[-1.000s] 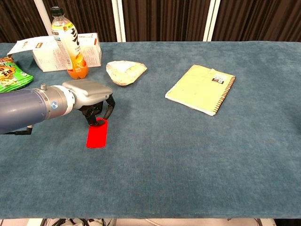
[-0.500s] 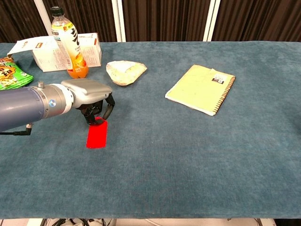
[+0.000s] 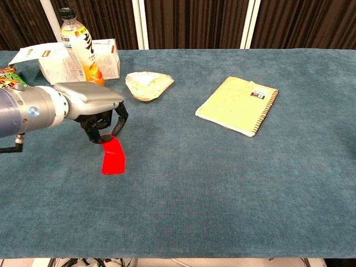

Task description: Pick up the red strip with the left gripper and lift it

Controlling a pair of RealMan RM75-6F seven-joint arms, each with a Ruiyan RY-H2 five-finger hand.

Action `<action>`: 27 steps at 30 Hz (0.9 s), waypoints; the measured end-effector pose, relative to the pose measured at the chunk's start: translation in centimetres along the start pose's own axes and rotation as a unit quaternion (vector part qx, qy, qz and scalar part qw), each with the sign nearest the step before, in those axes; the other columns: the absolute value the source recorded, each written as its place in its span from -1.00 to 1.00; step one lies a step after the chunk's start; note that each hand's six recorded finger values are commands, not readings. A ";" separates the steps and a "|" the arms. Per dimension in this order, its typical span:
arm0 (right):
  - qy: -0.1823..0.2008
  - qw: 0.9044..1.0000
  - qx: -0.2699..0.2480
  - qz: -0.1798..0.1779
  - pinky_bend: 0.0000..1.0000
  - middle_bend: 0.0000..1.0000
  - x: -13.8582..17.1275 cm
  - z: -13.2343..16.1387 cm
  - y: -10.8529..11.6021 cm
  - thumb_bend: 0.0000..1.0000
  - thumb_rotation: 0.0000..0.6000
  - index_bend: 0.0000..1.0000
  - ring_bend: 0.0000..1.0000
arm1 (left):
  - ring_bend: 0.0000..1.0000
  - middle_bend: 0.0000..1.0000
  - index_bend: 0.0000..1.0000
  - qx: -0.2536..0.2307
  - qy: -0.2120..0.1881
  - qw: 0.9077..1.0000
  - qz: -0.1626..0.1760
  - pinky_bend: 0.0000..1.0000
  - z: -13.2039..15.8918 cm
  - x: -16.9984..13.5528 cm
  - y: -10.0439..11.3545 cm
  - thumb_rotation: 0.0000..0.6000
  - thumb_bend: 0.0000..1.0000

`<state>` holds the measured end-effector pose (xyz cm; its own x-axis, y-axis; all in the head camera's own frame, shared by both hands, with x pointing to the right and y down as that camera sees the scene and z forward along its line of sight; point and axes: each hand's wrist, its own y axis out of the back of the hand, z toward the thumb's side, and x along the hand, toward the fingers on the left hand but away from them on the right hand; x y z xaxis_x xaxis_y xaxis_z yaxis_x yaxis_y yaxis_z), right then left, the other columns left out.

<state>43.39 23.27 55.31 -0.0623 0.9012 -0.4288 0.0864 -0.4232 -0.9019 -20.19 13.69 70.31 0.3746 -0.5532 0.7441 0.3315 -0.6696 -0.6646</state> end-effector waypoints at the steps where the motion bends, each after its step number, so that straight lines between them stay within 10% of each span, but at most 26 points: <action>1: -0.001 1.000 0.000 0.000 -0.76 -0.82 0.0 0.0 0.0 -0.93 1.00 -0.70 -0.70 | 0.64 0.86 0.33 0.001 0.000 1.000 0.001 0.52 -0.1 -0.3 0.1 1.00 0.15; 27: 0.000 1.000 -0.001 0.000 -0.76 -0.82 0.1 0.1 -0.1 -0.93 1.00 -0.70 -0.70 | 0.64 0.86 0.34 -0.057 -0.013 0.996 0.071 0.52 -1.4 -2.1 8.3 1.00 0.14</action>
<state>43.25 23.37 55.35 -0.0627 0.9009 -0.4294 0.0888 -0.4235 -0.9015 -19.45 8.59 63.31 0.4334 -0.6338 0.6407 0.1739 -0.6388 -0.7495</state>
